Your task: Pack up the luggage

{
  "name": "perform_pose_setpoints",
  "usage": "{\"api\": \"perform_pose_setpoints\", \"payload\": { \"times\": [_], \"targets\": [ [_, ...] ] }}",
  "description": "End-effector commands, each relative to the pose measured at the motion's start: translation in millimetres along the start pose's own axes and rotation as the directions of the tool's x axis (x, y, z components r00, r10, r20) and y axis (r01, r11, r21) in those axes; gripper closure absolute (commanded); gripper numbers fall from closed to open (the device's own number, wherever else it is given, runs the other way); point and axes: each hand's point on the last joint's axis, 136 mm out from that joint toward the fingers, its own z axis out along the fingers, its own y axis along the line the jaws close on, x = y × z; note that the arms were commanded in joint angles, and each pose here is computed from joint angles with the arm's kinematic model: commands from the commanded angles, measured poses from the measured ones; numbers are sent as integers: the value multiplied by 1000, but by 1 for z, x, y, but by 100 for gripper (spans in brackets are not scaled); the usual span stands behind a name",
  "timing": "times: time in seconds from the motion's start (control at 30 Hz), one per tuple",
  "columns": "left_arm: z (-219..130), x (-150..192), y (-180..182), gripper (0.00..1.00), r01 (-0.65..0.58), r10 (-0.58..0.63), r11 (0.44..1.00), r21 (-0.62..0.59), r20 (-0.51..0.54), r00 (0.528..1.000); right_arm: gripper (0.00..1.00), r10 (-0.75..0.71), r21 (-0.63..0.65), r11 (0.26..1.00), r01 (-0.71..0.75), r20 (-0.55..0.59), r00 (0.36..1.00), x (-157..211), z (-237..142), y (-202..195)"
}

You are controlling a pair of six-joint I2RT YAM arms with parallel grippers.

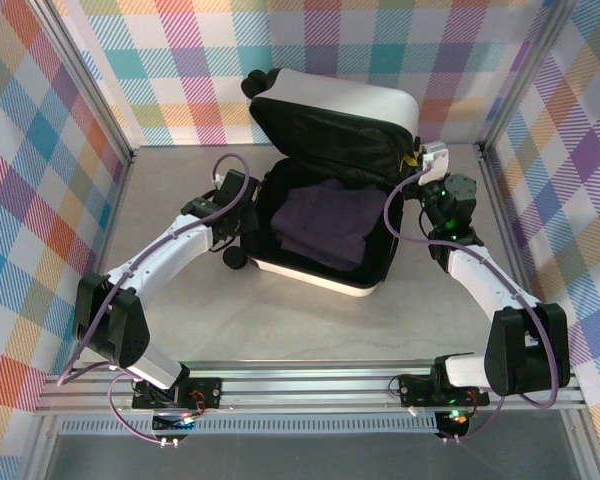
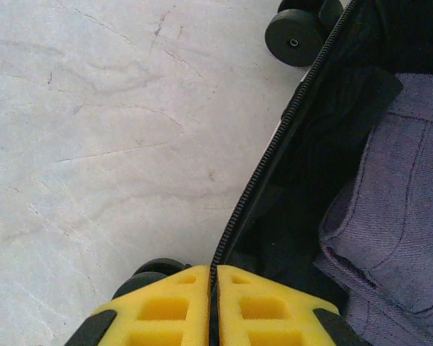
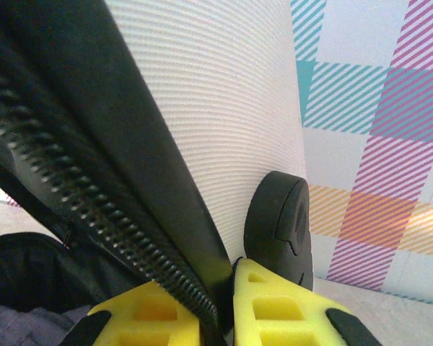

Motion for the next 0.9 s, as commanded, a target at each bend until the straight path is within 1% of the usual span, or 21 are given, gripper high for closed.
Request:
{"api": "perform_pose_setpoints", "payload": {
  "times": [0.0, 0.1, 0.17, 0.27, 0.3, 0.37, 0.47, 0.53, 0.57, 0.7, 0.8, 0.87],
  "targets": [
    [-12, -6, 13, 89, 18, -17, 999, -26, 37, 999, 86, 8, -104, 995, 6, 133, 991, -41, -16, 24],
    [-17, -10, 17, 88, 22, -21, 999, -31, 50, 999, 86, 6, -115, 993, 7, 112, 994, -36, -19, 27],
    [-22, -13, 19, 87, 28, -26, 999, -30, 64, 998, 82, 6, -112, 994, 6, 110, 994, -33, -23, 27],
    [-30, -18, 22, 85, 36, -34, 999, -30, 88, 996, 80, 6, -94, 996, 4, 103, 995, -27, -30, 25],
    [-32, -19, 23, 85, 39, -36, 999, -33, 96, 995, 78, 6, -87, 996, 3, 99, 995, -26, -32, 24],
    [-38, -23, 27, 83, 42, -37, 998, -41, 114, 993, 68, 8, -63, 998, -1, 98, 995, -23, -37, 21],
    [-47, -27, 35, 82, 49, -40, 997, -59, 137, 990, 61, 11, -21, 1000, -9, 99, 995, -19, -50, 15],
    [-52, -30, 41, 81, 54, -43, 996, -68, 149, 988, 59, 12, 2, 1000, -12, 99, 995, -18, -59, 12],
    [-55, -31, 44, 81, 55, -44, 996, -71, 155, 987, 59, 20, 21, 1000, -21, 64, 998, -11, -62, 10],
    [-68, -33, 56, 79, 55, -39, 994, -89, 171, 984, 57, 38, 73, 997, -39, 10, 999, -4, -76, 2],
    [-77, -32, 66, 78, 57, -37, 993, -105, 184, 982, 54, 62, 113, 992, -59, -23, 998, 2, -91, -2],
    [-82, -31, 72, 76, 63, -40, 992, -112, 193, 980, 50, 78, 134, 988, -73, -33, 996, 7, -105, -4]
  ]
}}
